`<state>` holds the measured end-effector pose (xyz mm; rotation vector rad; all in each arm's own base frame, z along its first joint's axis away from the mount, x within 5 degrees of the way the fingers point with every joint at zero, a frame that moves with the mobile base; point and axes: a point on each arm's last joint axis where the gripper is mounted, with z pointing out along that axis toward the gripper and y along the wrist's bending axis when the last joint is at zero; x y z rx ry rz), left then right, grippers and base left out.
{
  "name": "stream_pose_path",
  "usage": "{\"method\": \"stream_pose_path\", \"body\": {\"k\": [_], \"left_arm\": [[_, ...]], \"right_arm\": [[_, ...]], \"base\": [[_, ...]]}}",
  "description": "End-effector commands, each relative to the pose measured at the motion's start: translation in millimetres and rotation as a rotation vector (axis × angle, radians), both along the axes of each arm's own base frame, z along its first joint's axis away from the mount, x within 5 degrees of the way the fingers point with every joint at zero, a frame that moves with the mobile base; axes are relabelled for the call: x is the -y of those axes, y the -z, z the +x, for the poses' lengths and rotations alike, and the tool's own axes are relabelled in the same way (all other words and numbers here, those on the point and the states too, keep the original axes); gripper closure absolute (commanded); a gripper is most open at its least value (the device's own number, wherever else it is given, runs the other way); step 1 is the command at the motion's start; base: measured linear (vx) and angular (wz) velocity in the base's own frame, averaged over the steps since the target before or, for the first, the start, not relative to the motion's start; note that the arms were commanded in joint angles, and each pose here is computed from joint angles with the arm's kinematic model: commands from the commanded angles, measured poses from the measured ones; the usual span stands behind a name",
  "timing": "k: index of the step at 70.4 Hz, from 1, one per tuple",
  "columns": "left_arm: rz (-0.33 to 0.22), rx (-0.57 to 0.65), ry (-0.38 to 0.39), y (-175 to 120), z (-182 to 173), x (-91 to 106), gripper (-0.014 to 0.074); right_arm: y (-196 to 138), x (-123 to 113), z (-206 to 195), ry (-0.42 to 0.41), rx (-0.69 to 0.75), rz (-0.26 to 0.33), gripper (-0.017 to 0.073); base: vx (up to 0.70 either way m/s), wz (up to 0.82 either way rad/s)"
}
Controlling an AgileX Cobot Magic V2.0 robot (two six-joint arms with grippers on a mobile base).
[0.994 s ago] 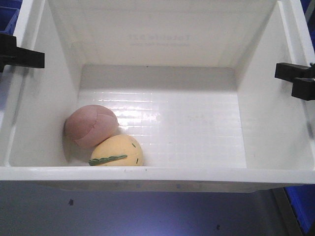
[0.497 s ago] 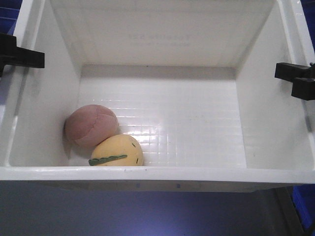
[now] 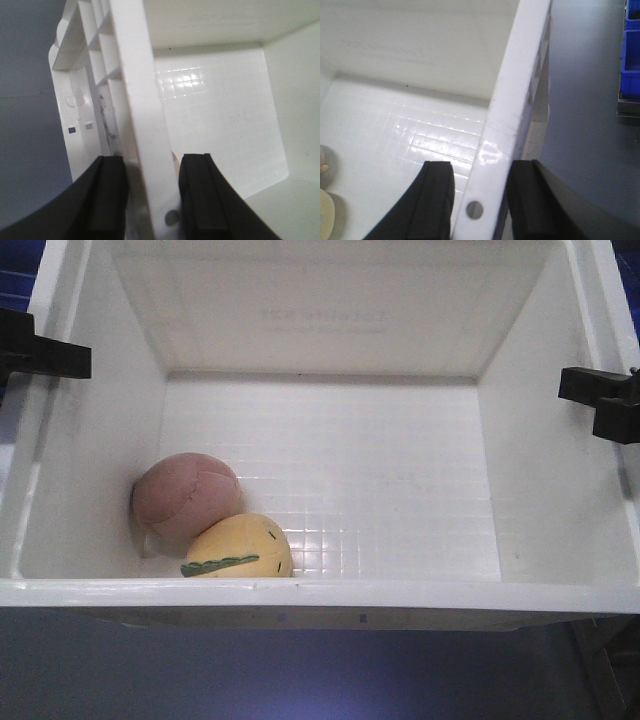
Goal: Place moving items into box and shelve
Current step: 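Keep holding the tote level as the base nears the blue-bin rack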
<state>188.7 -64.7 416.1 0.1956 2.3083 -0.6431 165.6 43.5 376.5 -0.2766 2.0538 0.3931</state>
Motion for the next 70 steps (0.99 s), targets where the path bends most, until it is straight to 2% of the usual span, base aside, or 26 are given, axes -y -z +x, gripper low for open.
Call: {"method": "stream_pose_path", "body": {"k": [1,31,70], "left_arm": [[-0.165,0.153,0.008,-31.8,-6.8,7.8,0.0599],[-0.165,0.153,0.008,-31.8,-6.8,7.8,0.0599],[-0.165,0.153,0.008,-31.8,-6.8,7.8,0.0599]], "right_arm": [[-26.8,-1.3,-1.9,0.024,0.148,0.096,0.0564],[-26.9,-1.2,-1.8,0.025,0.149,0.097,0.0564],[-26.7,-1.3,-1.9,0.023,0.147,0.096,0.0564]], "base": [[0.30,0.18],[0.23,0.32],[0.10,0.37]]}}
